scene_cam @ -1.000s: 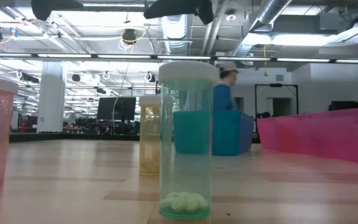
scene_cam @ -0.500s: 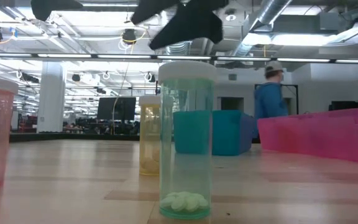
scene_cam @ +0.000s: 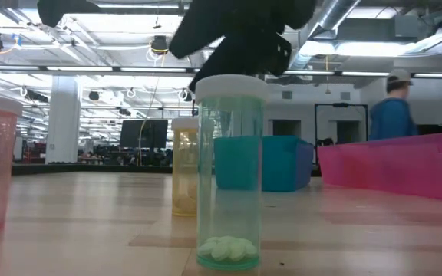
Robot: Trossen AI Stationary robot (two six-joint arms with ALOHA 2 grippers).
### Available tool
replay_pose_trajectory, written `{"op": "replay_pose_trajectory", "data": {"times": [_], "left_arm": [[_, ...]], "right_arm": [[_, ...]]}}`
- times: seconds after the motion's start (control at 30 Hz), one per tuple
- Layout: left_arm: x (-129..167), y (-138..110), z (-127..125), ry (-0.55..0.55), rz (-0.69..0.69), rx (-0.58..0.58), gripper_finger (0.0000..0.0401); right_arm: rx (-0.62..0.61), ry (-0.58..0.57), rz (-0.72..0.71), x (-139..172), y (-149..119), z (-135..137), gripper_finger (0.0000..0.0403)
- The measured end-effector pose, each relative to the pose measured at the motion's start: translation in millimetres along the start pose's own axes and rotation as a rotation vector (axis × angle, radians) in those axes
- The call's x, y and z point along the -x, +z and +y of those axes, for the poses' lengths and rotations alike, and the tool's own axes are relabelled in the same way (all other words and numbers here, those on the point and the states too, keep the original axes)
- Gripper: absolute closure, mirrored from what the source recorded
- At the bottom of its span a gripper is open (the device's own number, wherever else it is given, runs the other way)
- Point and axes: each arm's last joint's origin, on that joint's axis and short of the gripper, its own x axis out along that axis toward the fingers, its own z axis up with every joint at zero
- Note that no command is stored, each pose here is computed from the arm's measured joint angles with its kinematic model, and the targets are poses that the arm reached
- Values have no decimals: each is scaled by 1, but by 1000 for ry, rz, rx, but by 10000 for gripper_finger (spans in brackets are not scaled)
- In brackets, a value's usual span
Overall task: Pick and place medicine bottles into bin by pill shape (circle, oval)
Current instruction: Put the yellow tablet bottle into the blue bin
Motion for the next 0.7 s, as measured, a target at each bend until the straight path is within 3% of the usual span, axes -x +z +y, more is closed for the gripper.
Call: {"op": "replay_pose_trajectory", "data": {"times": [0.43, 0.7], "left_arm": [[0, 0, 0, 7, -5, 9, 89], [0, 0, 0, 7, -5, 17, 89]], "right_arm": [[44, -37, 54, -27, -18, -3, 159], [44, -38, 55, -28, -19, -4, 159]]}}
